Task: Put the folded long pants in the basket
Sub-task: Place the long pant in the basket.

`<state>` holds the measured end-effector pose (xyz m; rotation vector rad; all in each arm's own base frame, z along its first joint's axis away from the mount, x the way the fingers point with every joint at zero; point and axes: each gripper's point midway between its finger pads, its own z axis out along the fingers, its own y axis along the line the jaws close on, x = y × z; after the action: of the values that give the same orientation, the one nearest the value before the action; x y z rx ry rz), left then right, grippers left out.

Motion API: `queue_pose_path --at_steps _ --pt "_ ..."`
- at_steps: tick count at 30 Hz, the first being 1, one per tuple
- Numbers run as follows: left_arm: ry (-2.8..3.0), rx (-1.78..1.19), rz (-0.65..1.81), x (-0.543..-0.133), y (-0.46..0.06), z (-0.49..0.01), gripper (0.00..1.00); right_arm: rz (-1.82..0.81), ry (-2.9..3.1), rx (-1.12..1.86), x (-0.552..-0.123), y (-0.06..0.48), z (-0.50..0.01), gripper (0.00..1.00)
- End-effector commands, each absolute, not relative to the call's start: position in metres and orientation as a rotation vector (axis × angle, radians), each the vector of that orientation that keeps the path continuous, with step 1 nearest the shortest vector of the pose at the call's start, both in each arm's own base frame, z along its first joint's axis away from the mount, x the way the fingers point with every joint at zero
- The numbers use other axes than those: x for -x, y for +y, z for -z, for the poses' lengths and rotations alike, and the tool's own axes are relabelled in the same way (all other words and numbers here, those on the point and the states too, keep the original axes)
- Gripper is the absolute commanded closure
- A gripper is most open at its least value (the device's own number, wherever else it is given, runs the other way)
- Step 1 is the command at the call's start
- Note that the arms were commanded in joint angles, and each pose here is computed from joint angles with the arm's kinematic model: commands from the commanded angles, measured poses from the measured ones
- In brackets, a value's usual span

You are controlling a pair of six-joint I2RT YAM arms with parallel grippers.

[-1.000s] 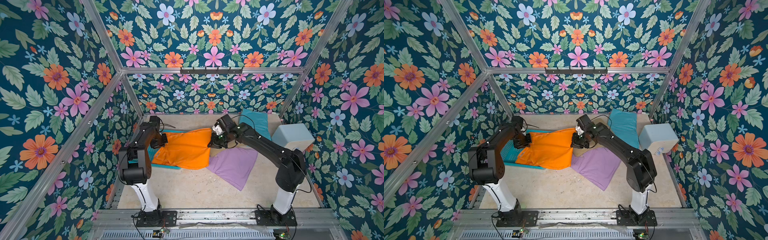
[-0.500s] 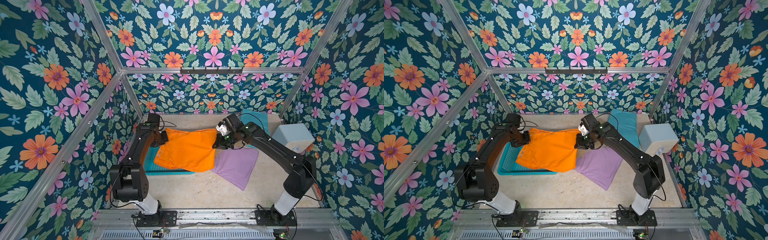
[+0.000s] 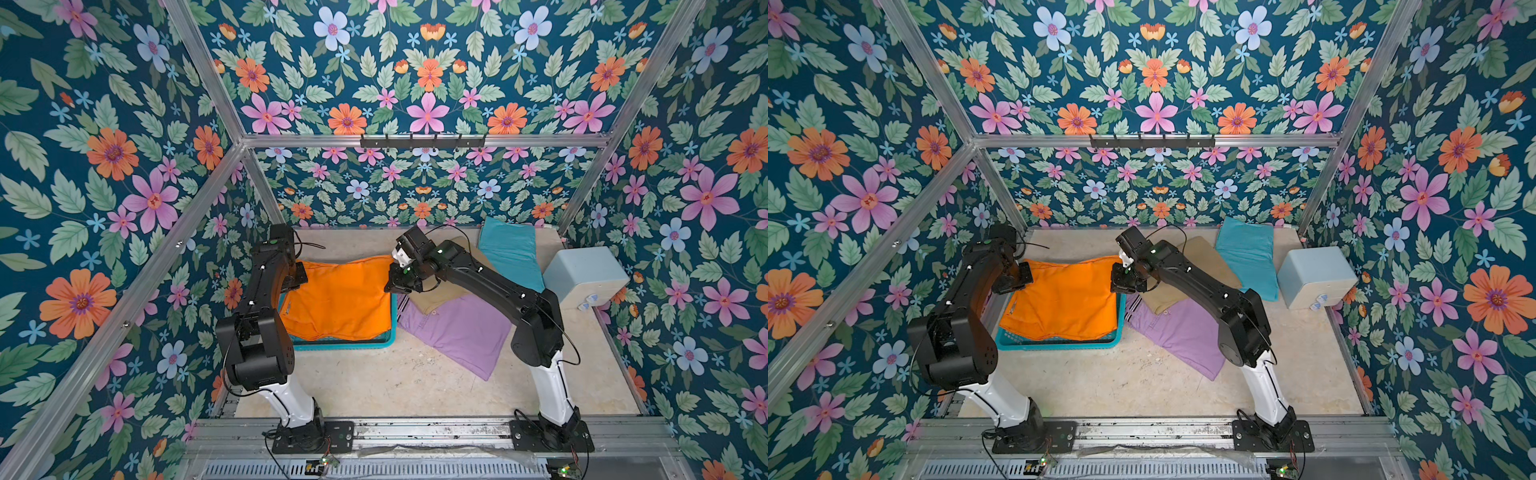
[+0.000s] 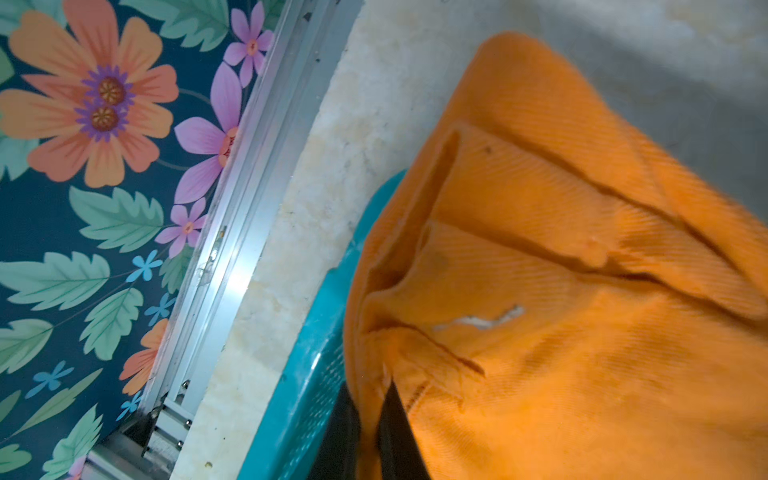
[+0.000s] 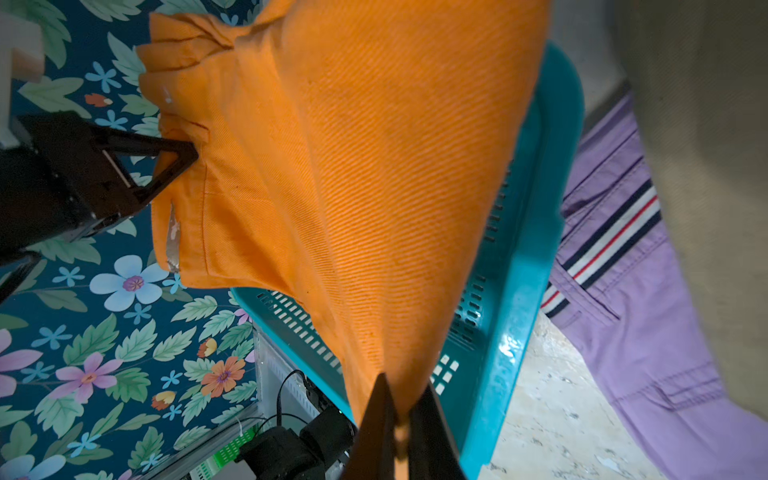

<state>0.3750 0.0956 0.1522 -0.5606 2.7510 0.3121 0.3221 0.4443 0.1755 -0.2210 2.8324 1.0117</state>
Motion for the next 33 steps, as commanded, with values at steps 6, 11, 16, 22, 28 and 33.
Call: queue_pose_path --at_steps 6,11,16,22,28,33 --pt "2.783 0.589 -0.441 -0.368 0.114 -0.133 1.00 -0.918 2.932 0.158 -0.315 0.441 -0.148 1.00" --pt "2.826 0.605 -0.376 -0.372 0.106 -0.127 1.00 -0.927 2.960 0.154 -0.308 0.439 -0.150 1.00" --pt "2.734 0.640 -0.292 -0.379 0.101 -0.158 1.00 -0.988 2.908 0.161 -0.307 0.440 -0.183 1.00" --pt "2.650 0.633 -0.225 -0.371 0.093 -0.199 1.00 -1.061 2.894 0.164 -0.293 0.440 -0.214 1.00" --pt "2.658 0.554 -0.246 -0.353 0.091 -0.211 1.00 -1.026 2.939 0.193 -0.274 0.433 -0.220 1.00" --pt "2.613 0.585 -0.314 -0.344 0.099 -0.226 1.00 -1.021 2.941 0.198 -0.268 0.427 -0.226 1.00"
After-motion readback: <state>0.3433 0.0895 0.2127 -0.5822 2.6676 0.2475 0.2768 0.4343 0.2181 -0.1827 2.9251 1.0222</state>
